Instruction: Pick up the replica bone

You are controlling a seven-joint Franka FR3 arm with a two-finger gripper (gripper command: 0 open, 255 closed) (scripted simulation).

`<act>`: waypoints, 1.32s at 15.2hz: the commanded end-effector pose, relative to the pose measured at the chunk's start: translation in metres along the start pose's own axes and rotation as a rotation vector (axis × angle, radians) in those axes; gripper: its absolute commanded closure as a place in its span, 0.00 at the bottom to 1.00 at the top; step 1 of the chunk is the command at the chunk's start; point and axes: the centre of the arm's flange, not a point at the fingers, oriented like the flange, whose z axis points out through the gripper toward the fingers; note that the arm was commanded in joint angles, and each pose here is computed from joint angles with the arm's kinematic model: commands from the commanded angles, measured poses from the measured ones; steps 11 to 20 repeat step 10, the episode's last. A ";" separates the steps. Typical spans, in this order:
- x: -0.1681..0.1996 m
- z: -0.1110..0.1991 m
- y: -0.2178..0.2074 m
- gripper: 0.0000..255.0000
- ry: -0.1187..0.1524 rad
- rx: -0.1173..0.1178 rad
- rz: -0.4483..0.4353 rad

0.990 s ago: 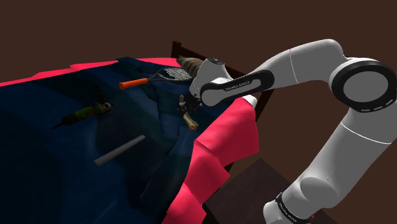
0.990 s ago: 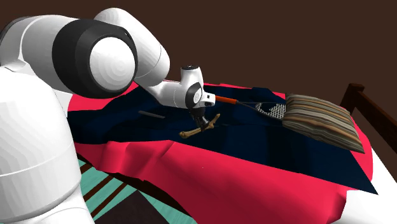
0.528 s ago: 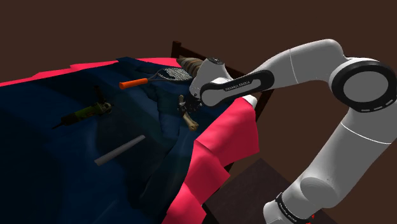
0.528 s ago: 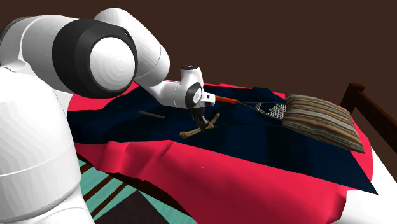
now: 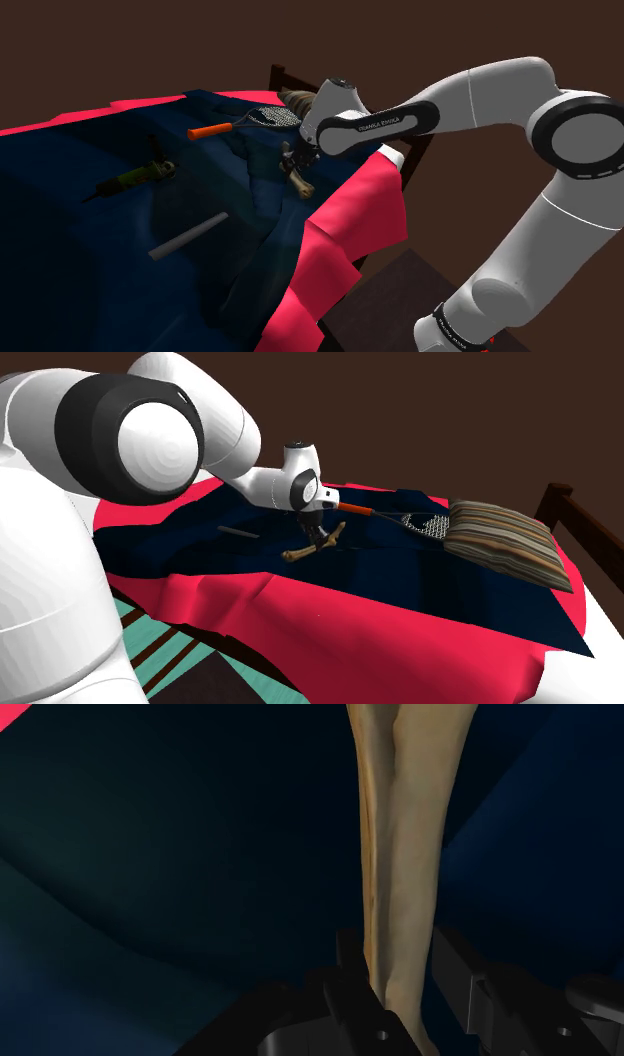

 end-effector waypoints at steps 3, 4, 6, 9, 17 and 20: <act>0.004 -0.021 -0.002 1.00 0.000 0.000 0.000; 0.006 -0.026 -0.003 1.00 0.000 0.000 0.000; 0.008 -0.036 -0.004 1.00 0.000 0.000 0.000; 0.011 -0.047 -0.005 1.00 0.000 0.000 0.000; 0.011 -0.047 -0.005 1.00 0.000 0.000 0.000; 0.011 -0.047 -0.005 1.00 0.000 0.000 0.000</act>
